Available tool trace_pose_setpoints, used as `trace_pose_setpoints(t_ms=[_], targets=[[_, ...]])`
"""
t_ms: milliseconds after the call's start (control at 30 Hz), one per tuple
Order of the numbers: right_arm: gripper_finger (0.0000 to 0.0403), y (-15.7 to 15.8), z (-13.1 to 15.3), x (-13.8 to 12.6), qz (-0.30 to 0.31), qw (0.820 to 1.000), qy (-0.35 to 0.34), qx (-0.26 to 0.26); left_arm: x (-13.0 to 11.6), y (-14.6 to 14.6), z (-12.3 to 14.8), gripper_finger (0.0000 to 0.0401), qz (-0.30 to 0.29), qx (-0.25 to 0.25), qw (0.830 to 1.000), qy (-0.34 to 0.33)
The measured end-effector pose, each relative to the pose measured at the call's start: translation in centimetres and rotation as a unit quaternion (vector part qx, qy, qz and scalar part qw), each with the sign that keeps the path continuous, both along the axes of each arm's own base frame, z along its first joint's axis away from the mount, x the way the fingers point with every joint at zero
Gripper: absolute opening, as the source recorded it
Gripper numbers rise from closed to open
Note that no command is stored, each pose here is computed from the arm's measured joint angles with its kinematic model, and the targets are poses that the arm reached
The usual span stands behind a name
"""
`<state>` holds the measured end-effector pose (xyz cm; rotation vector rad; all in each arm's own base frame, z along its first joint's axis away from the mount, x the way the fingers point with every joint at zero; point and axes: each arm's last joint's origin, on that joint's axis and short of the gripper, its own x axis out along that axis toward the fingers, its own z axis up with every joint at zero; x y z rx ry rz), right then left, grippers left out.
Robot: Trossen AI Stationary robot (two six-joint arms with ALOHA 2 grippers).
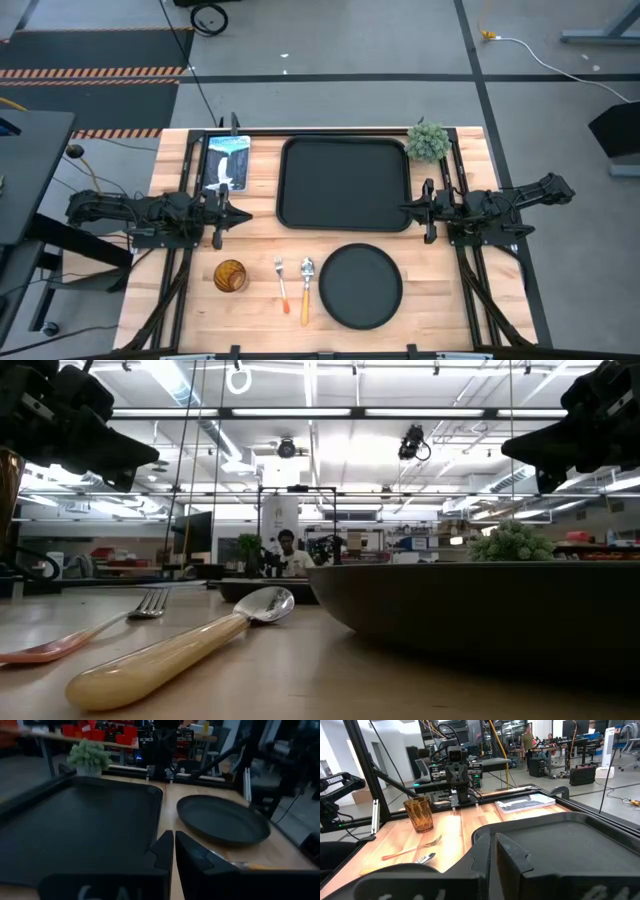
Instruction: Pick and place plate/cup/fork/spoon on tray
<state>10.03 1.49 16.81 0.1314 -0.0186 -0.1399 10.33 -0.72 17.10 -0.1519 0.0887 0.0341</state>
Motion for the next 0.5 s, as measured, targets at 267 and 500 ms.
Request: trace_pose_setpoints(t_ms=[267, 500], targets=[[0.0034, 0.00, 0.00, 0.00, 0.000, 1.000, 0.000, 0.000, -0.06, -0.25, -0.52, 0.0025, -0.030, -0.123, 0.992, 0.029], [0.0034, 0.00, 0.02, 0.00, 0.000, 1.000, 0.000, 0.000, -0.09, -0.25, -0.66, 0.0025, -0.035, -0.083, 0.995, 0.037]])
